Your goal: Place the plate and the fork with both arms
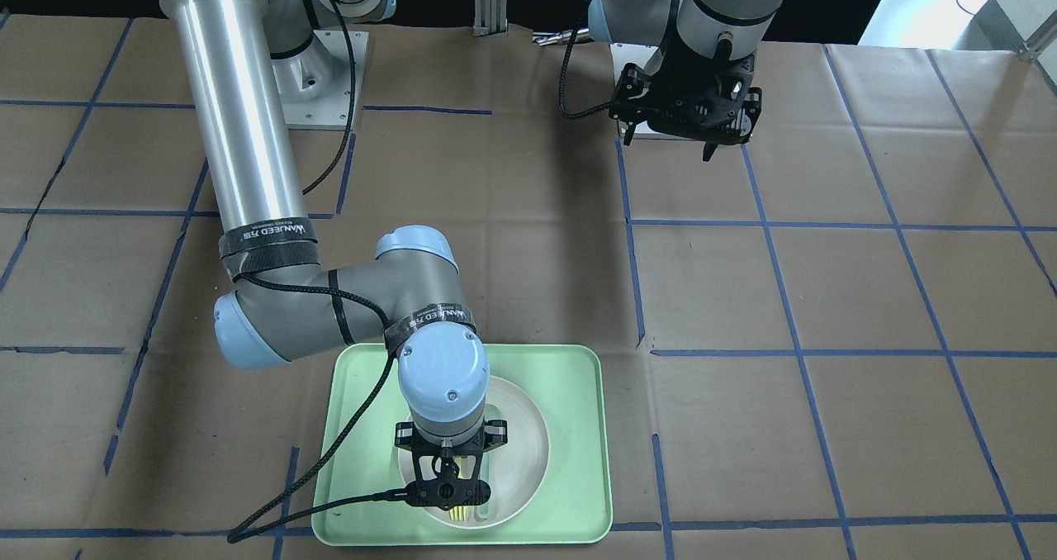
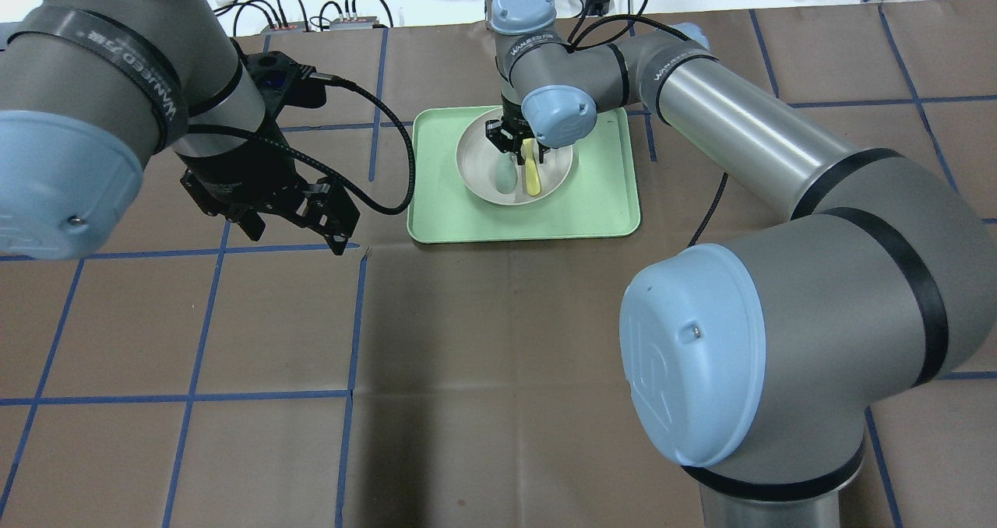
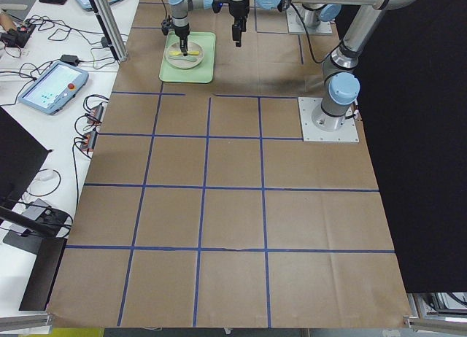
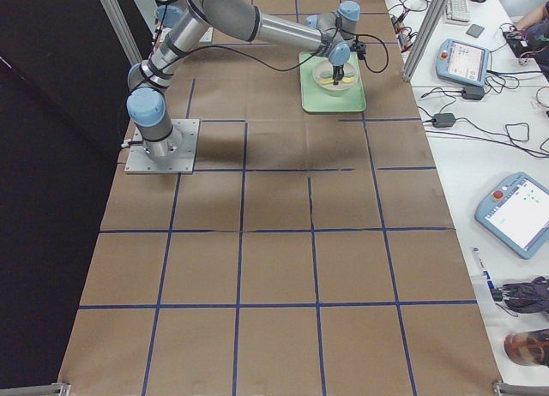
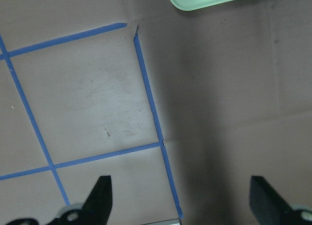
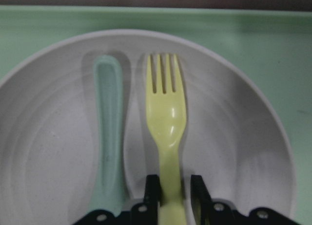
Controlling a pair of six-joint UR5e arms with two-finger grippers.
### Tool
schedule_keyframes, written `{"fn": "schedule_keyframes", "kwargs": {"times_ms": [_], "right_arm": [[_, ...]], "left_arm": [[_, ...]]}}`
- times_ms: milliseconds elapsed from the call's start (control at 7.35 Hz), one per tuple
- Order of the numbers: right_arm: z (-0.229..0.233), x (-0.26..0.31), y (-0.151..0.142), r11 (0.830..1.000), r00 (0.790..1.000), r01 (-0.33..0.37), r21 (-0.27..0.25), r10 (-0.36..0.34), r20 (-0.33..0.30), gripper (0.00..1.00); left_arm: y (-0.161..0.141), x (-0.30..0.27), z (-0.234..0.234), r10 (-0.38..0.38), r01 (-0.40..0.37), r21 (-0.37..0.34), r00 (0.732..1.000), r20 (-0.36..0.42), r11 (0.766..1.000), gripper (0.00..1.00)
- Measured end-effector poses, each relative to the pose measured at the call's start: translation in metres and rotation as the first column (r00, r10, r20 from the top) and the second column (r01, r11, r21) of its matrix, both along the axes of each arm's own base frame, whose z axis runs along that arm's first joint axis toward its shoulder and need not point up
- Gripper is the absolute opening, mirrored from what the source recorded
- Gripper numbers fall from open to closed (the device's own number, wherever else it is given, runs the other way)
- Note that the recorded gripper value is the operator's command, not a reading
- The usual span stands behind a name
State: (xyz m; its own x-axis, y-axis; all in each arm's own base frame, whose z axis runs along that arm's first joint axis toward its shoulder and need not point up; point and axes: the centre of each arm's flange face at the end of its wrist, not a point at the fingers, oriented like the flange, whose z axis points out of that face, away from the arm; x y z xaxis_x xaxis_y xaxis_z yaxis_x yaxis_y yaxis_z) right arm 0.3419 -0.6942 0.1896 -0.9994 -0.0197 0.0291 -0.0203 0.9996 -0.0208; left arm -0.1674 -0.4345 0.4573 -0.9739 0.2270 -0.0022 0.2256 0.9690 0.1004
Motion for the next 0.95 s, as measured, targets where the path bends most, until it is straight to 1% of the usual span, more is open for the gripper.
{"fn": "schedule_keyframes", "kwargs": {"times_ms": [136, 272, 408, 680, 952], "right_arm": [[0.0, 0.0, 0.0, 1.0, 1.0, 0.0, -0.001, 0.0, -0.001, 0.07], [0.001, 0.0, -0.001, 1.0, 1.0, 0.0, -0.002, 0.0, -0.001, 0.03], [0.001, 0.0, -0.001, 1.0, 1.0, 0.001, -0.003, -0.001, 0.0, 0.01], [0.005, 0.0, -0.002, 1.0, 1.0, 0.003, -0.009, -0.003, 0.003, 0.01], [0.022, 0.001, -0.004, 1.0, 1.0, 0.012, -0.025, -0.011, 0.012, 0.01]], "left_arm": [[-0.001, -0.001, 0.001, 0.0, 0.0, -0.004, 1.0, 0.008, 1.0, 1.0], [-0.001, -0.001, 0.0, 0.003, -0.003, -0.005, 1.0, 0.01, 1.0, 1.0], [0.0, -0.001, 0.0, 0.005, -0.005, -0.005, 1.0, 0.008, 1.0, 1.0], [0.001, -0.001, -0.002, 0.005, -0.005, -0.004, 1.0, 0.007, 1.0, 1.0], [0.0, 0.0, -0.005, 0.002, -0.002, 0.0, 1.0, 0.012, 1.0, 1.0]]}}
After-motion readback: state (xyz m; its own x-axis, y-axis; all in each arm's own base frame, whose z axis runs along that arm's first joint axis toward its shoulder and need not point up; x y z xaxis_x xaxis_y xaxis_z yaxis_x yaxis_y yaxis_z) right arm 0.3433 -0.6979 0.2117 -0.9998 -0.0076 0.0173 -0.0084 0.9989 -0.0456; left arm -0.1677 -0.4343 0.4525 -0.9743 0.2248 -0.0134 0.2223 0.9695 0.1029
